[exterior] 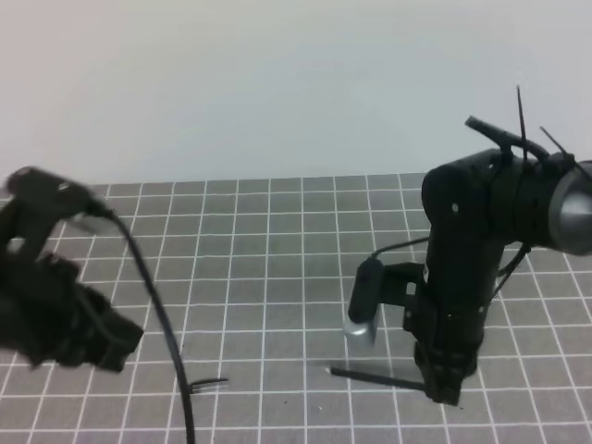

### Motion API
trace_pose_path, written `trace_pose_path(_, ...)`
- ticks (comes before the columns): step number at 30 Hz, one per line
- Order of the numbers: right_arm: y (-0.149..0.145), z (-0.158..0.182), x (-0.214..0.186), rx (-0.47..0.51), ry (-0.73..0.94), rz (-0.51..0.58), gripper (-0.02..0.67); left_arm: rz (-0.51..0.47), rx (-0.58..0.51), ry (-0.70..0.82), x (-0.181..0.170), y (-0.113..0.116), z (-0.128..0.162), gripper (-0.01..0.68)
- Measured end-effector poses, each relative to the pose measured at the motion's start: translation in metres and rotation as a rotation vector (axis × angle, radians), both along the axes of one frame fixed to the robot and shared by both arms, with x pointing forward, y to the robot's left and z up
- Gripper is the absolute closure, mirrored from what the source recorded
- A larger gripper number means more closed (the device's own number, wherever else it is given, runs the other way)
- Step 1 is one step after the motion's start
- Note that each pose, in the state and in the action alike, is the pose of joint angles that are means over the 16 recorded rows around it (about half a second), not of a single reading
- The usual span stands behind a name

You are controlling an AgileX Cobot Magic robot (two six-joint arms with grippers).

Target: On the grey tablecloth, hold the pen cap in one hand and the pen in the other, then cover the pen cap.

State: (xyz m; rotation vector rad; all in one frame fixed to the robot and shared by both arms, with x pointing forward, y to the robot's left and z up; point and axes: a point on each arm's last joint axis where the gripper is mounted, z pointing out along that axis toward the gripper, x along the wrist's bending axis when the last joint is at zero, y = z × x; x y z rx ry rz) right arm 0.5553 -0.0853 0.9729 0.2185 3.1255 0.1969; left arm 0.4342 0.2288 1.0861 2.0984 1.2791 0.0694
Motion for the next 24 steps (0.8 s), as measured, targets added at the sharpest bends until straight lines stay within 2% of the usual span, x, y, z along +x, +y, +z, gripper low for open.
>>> trace_pose_path(6,-0.003,0.018,-0.003,-0.019,0.035,-0.059,0.582,-0.06,0.042,0.086,0.047,-0.008,-0.013,0.632)
trace_pose_path(12,-0.01,0.032,0.001,-0.021,0.024,-0.096,0.582,-0.124,0.088,0.168,0.086,-0.019,-0.039,0.492)
trace_pose_path(19,-0.036,0.04,0.019,0.007,0.013,-0.207,0.582,-0.35,0.203,0.128,0.108,-0.038,-0.064,0.314)
trace_pose_path(24,-0.062,0.042,0.032,0.052,0.039,-0.333,0.582,-0.523,0.288,0.06,0.113,-0.052,-0.076,0.271)
